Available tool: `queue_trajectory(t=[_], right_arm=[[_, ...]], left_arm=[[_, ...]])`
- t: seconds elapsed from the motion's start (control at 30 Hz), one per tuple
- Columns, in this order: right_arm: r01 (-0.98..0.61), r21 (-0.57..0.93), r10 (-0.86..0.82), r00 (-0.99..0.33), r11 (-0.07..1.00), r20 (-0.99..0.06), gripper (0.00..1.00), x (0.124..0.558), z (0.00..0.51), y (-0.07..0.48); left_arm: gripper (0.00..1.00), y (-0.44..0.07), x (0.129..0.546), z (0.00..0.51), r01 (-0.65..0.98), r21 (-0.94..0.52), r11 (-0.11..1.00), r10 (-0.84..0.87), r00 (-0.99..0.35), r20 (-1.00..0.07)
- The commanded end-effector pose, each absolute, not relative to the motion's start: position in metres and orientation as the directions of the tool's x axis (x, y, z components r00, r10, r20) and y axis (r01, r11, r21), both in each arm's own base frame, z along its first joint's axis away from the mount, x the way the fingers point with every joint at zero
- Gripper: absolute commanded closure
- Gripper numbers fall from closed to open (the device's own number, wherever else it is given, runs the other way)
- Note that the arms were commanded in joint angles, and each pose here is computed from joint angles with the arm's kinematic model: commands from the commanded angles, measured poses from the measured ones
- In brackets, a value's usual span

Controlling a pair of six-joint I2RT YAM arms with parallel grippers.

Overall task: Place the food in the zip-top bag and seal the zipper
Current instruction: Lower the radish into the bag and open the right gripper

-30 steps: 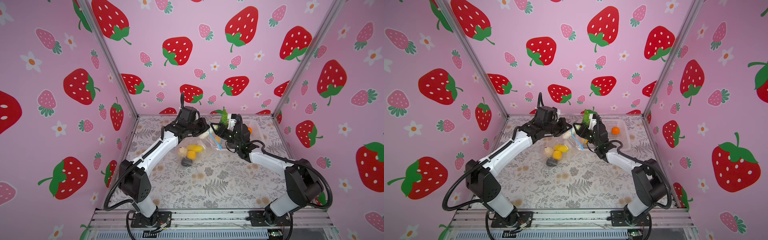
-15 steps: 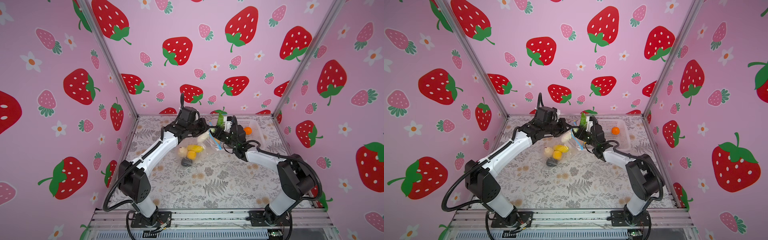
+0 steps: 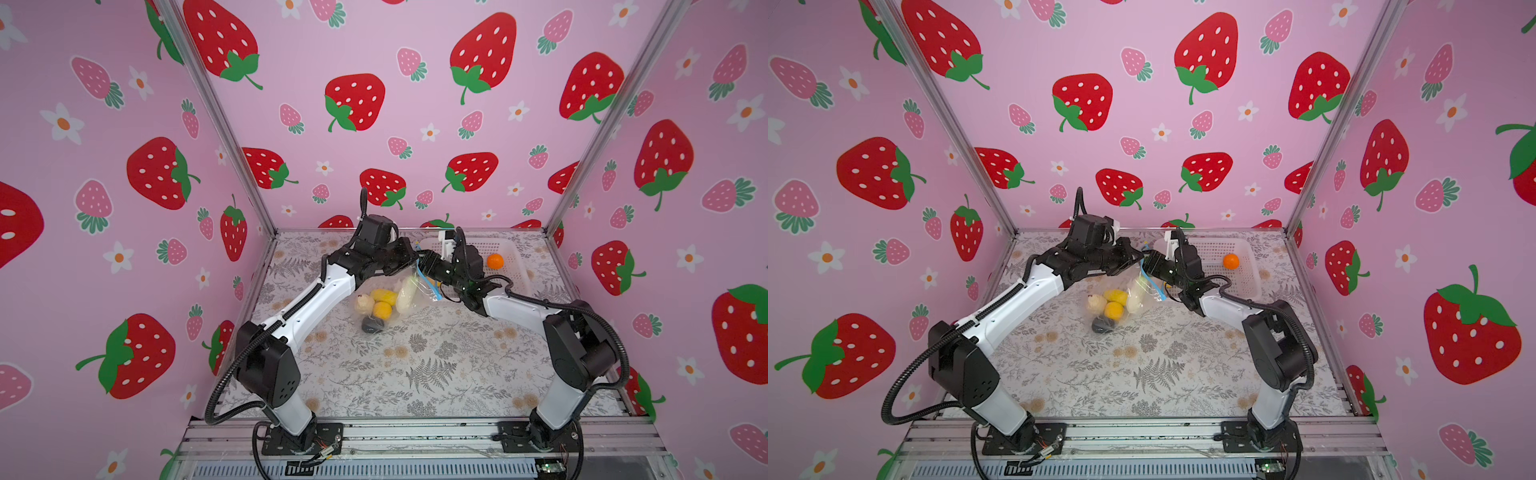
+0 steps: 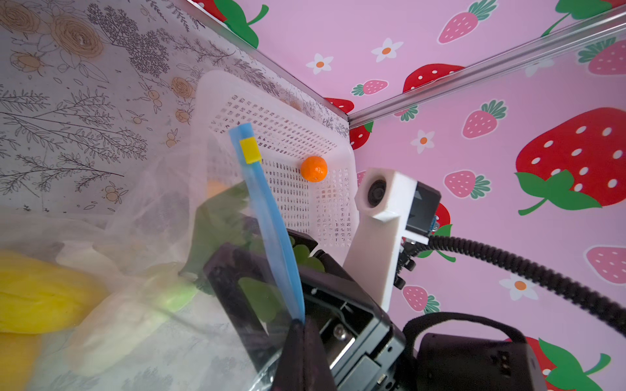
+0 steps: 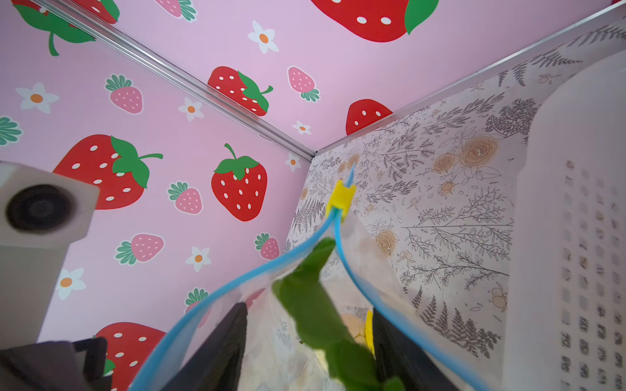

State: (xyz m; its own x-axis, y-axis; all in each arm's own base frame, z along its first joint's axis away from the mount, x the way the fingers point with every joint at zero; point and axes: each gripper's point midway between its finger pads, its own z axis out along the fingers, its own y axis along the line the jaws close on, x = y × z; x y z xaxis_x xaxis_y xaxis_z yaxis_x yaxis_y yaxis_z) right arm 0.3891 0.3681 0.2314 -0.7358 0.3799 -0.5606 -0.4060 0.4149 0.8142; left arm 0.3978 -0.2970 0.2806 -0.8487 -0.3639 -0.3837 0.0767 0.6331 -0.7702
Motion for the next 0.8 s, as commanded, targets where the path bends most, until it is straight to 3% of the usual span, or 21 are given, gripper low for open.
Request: queue_trajectory(t=[0.0,0.43,0.77], right_arm=[[-0.421,0.816,0.377,-0.736,0.395,-0.562,0.39,0.390,0.240,0.375],[-0.486,0.780,0.374,-0.690,0.395,-0.620,0.38,0.381,0.282,0.368],[-0.536,0.678,0.394,-0.556,0.503,-0.732,0.38,0.362,0.325,0.328]], left_arm=[[1.00,-0.297,0.393,0.296,0.104,-0.787,0.608,-0.371,-0.839,-0.397],[1.00,-0.291,0.396,0.291,0.088,-0.785,0.613,-0.382,-0.837,-0.392],[1.00,-0.281,0.395,0.291,0.075,-0.781,0.620,-0.402,-0.824,-0.399]])
